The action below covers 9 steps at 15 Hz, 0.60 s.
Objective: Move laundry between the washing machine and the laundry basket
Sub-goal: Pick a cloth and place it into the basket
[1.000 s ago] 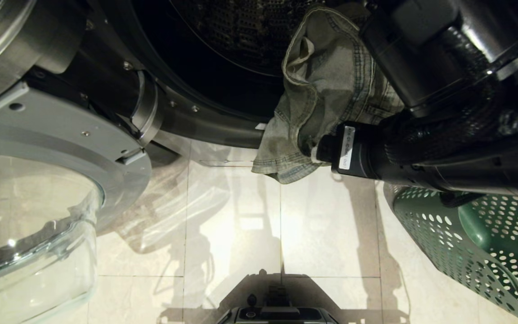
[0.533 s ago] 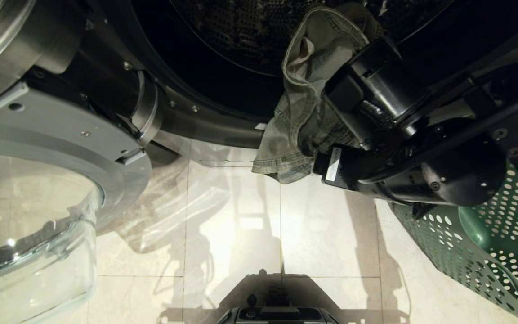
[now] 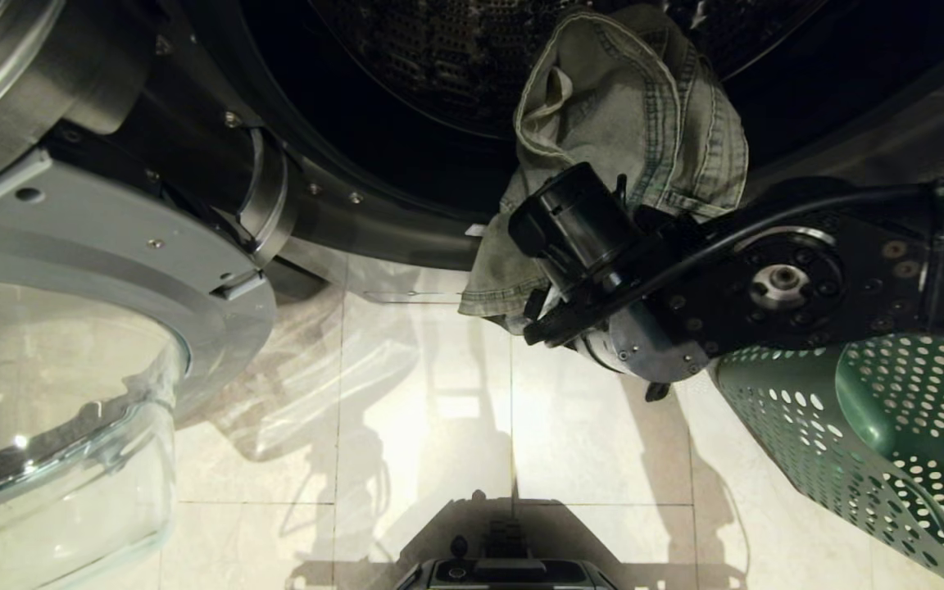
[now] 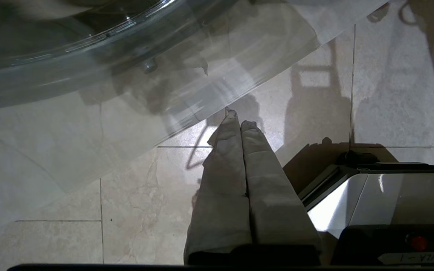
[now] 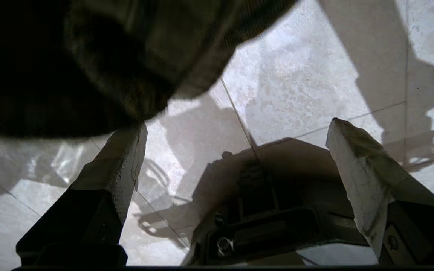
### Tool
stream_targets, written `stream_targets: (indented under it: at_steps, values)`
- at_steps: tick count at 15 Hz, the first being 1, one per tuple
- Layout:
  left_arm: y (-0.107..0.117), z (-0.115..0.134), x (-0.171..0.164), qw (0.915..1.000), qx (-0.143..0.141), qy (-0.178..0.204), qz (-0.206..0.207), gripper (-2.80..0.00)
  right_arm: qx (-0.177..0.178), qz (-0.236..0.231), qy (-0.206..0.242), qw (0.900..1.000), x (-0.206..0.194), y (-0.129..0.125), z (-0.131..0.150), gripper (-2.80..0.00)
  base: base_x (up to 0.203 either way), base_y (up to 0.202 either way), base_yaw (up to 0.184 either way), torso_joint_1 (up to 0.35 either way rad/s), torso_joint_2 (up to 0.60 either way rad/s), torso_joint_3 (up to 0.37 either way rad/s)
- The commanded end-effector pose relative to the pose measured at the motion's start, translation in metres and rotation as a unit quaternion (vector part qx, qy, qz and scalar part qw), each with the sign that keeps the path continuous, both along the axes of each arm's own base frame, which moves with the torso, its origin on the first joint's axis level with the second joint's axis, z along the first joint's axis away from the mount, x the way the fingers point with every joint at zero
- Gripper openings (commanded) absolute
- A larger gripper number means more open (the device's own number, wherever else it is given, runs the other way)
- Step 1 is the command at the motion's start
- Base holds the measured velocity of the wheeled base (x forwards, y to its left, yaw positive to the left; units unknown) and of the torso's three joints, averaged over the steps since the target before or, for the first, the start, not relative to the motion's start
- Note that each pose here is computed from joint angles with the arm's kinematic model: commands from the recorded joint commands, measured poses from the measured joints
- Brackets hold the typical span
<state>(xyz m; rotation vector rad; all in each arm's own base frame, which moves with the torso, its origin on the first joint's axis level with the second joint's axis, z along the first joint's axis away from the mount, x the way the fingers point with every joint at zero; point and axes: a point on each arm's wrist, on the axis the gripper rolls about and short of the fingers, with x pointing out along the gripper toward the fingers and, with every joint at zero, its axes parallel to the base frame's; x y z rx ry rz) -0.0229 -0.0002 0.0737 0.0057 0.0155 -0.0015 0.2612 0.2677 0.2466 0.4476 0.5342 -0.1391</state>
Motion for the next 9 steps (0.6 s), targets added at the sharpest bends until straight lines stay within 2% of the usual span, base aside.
stream_targets:
  at_steps: [1, 4, 9]
  values:
    - [0.0, 0.0, 0.0, 1.0, 0.0, -0.001, 0.0, -2.8, 0.005, -0.008, -0.004, 1.0, 0.014, 0.008, -0.011, 0.0, 0.0, 0.0, 0.0, 0.0, 0.0, 0.0]
    - [0.0, 0.0, 0.0, 1.0, 0.0, -0.001, 0.0, -2.8, 0.05, -0.002, -0.031, 0.998, 0.032, 0.017, -0.003, 0.0, 0.0, 0.0, 0.0, 0.0, 0.0, 0.0]
    - [0.0, 0.0, 0.0, 1.0, 0.0, -0.001, -0.001, -2.8, 0.079, 0.025, -0.028, 0.996, 0.037, 0.023, -0.003, 0.0, 0.0, 0.0, 0.0, 0.0, 0.0, 0.0]
